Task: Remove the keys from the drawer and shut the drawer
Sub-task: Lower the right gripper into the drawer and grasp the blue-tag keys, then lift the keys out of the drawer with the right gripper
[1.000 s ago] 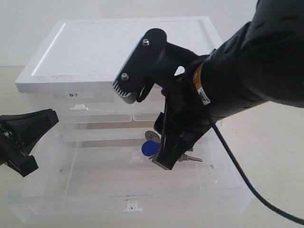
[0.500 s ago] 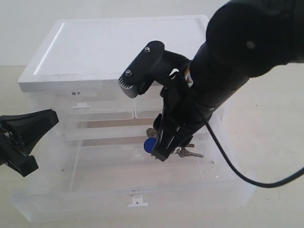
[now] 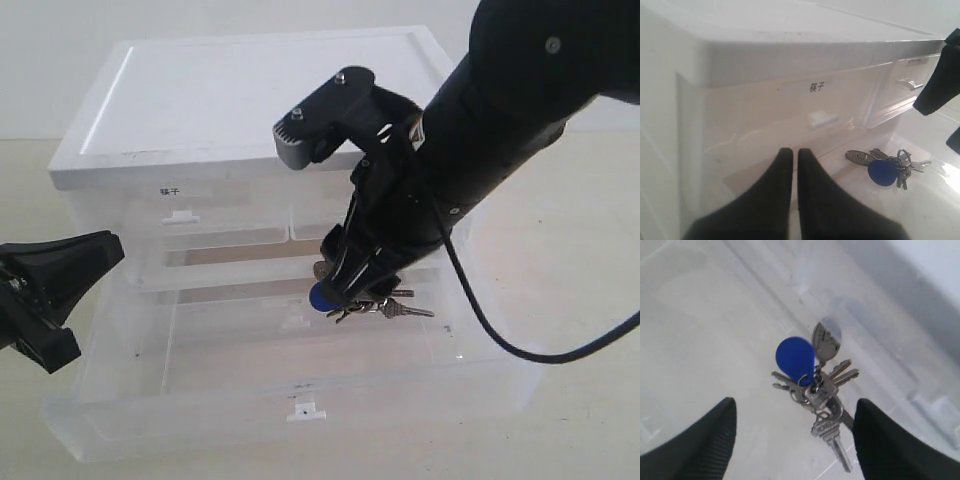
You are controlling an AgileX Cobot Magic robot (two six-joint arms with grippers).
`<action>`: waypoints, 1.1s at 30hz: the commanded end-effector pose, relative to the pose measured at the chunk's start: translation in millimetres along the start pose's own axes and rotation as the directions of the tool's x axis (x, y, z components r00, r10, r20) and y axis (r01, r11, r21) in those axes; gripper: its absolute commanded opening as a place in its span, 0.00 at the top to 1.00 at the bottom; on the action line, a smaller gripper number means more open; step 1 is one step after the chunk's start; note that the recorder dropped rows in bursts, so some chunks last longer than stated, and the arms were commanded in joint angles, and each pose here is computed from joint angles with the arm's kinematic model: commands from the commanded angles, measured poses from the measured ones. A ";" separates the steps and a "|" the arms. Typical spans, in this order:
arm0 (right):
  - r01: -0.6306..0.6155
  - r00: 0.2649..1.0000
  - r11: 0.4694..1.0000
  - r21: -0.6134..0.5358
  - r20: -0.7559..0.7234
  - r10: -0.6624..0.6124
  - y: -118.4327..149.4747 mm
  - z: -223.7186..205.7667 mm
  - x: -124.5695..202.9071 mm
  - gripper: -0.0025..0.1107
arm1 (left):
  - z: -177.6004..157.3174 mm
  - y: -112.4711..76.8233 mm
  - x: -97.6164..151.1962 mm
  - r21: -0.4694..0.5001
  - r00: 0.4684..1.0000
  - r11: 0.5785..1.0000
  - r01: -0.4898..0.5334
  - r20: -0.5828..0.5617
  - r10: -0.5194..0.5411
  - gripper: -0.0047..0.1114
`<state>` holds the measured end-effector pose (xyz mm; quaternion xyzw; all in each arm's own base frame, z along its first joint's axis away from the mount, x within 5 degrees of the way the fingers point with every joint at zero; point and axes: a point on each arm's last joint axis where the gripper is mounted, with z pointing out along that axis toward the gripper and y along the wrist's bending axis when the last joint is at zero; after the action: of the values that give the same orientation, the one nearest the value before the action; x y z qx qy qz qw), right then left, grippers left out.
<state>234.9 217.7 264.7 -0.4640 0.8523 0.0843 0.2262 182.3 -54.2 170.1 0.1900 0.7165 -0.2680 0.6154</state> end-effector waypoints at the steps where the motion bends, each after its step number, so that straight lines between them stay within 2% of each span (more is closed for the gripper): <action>1: 0.014 0.999 1.000 0.000 -0.047 -0.014 11.2 0.3 -0.2 0.45 | 0.6 -0.2 -0.5 0.009 1.000 1.000 0.004 0.005 -0.004 0.92; 4: -0.033 0.999 0.999 0.031 -0.019 0.034 17.0 -9.6 -3.1 0.45 | 0.6 -0.2 -0.5 0.009 1.000 1.000 0.005 0.005 -0.005 0.92; 6: -0.087 0.996 0.993 0.081 -0.003 0.088 13.7 -11.2 -3.9 0.45 | 0.6 -0.2 -0.5 0.009 1.000 1.000 0.007 0.005 -0.008 0.92; 10: -0.120 0.991 0.975 0.187 -0.039 0.130 4.9 -1.3 4.0 0.45 | 0.6 -0.5 -0.3 0.013 1.000 1.000 0.018 0.004 -0.018 0.92; 13: -0.168 0.982 0.967 0.191 -0.052 0.181 6.1 10.4 12.8 0.45 | 0.6 -0.9 -0.2 0.016 1.000 1.000 0.017 0.002 -0.017 0.92; 16: -0.201 0.979 0.962 0.185 0.002 0.204 7.0 21.2 15.7 0.45 | 0.6 -1.0 -0.1 0.018 1.000 1.000 0.016 0.002 -0.016 0.92; 23: -0.077 0.996 0.975 0.210 -0.017 0.083 4.5 48.2 18.5 0.45 | 0.5 -2.1 0.3 0.030 1.000 0.999 0.011 -0.004 -0.011 0.92; 33: -0.050 0.992 0.977 0.206 -0.099 0.072 4.6 76.0 25.4 0.45 | 0.5 -2.3 0.4 0.032 1.000 0.999 0.011 -0.004 -0.010 0.92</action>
<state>242.1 228.7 197.1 -0.4072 0.8804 -0.0075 0.2432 180.8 -56.0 169.6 0.1990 0.7161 -0.2755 0.6096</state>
